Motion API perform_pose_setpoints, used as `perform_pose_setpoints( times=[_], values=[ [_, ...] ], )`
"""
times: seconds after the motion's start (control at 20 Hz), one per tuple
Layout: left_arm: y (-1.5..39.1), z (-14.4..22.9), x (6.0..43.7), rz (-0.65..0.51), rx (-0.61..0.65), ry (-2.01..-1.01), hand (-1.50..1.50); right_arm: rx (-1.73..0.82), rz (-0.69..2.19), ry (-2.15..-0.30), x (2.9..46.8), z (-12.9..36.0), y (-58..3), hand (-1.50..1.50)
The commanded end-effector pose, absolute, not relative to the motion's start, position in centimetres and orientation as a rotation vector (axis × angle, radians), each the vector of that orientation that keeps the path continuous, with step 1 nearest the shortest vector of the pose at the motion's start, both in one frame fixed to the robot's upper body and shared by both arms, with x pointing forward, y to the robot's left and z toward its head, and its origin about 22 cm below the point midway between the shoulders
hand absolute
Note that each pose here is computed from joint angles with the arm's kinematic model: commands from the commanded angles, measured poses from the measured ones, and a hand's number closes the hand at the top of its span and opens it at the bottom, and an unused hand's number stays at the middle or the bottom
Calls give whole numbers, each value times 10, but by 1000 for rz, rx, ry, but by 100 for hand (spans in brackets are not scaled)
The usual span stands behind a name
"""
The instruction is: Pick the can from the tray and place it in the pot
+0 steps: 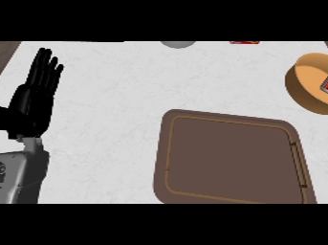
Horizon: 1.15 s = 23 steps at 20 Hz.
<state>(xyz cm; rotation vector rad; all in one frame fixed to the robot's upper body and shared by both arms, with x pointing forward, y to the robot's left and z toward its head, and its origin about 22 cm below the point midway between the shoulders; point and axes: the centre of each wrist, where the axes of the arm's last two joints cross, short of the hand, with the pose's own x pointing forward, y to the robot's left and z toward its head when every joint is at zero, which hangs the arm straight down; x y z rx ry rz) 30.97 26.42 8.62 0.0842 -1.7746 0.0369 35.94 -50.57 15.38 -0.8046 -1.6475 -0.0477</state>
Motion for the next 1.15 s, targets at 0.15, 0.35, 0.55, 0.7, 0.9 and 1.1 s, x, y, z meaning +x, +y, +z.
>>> perform_pose_setpoints(
  times=[0.15,0.35,0.55,0.7,0.9,1.1],
  values=[
    [269,85,306,36,90,-1788,0,-792,-218,-1735,318,162,-550,-150],
    [269,84,311,31,107,-1790,0,-770,-277,-1776,286,171,-578,-150],
    [262,67,303,32,83,-1775,0,-816,-302,-1774,261,166,-595,-150],
    [260,73,301,46,90,-1777,0,-805,-312,-1769,233,137,-605,-150],
    [257,78,302,27,76,-1782,0,-825,-307,-1763,221,152,-615,-150],
    [255,76,307,24,88,-1768,0,-826,-290,-1748,198,155,-627,-150]
  ],
)
